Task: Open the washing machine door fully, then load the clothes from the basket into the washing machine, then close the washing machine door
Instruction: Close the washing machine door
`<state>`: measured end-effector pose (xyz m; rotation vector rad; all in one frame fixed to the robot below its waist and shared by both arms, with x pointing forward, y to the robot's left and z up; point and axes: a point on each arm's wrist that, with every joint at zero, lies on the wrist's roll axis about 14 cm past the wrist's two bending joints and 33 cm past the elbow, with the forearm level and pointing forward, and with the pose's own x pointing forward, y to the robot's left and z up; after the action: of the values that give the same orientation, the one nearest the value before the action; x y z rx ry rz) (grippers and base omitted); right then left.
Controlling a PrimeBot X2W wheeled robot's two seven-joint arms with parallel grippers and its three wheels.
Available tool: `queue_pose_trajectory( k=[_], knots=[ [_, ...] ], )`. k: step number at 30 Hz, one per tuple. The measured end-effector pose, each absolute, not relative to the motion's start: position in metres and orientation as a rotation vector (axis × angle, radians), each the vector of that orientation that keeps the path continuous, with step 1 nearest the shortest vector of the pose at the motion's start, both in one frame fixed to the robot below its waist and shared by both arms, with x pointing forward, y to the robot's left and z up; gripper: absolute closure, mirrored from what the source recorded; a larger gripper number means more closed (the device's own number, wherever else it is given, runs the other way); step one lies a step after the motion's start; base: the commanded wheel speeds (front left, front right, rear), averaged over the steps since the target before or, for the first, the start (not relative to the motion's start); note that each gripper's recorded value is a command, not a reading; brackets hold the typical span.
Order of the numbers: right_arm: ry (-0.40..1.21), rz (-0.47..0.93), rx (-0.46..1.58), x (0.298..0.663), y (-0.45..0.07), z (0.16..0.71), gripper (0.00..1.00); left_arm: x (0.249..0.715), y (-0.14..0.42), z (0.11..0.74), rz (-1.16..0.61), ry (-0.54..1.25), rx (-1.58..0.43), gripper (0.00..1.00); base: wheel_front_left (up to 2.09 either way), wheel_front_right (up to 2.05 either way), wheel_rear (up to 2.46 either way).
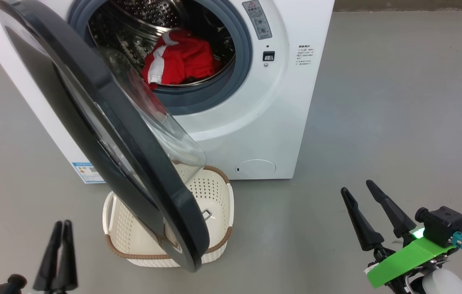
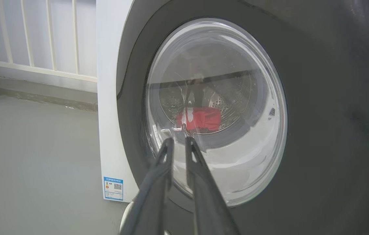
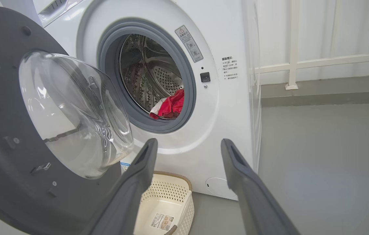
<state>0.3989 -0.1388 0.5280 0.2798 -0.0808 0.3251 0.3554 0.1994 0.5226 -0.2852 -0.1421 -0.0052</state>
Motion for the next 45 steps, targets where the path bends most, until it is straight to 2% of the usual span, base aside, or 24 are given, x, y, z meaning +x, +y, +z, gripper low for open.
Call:
queue_pose_trajectory(
  k=[7,12,23,37,45],
  knots=[
    [-0.08,0.317,0.282,0.399,-0.141,0.527,0.0,0.358,0.188,0.533,-0.039,-0.172,-0.378,1.0,0.0,0.0,0.0],
    [-0.084,0.312,0.283,0.397,-0.142,0.528,0.0,0.361,0.178,0.542,-0.081,-0.18,-0.535,1.0,0.0,0.0,0.0],
    [-0.086,0.297,0.285,0.397,-0.147,0.528,0.0,0.371,0.17,0.562,-0.223,-0.067,-0.801,1.0,0.0,0.0,0.0],
    [-0.097,0.281,0.292,0.396,-0.151,0.531,0.0,0.399,0.137,0.609,-0.445,0.043,-0.958,1.0,0.0,0.0,0.0],
    [-0.101,0.249,0.294,0.391,-0.161,0.531,0.0,0.413,0.123,0.621,-0.503,0.083,-0.949,1.0,0.0,0.0,0.0]
  ],
)
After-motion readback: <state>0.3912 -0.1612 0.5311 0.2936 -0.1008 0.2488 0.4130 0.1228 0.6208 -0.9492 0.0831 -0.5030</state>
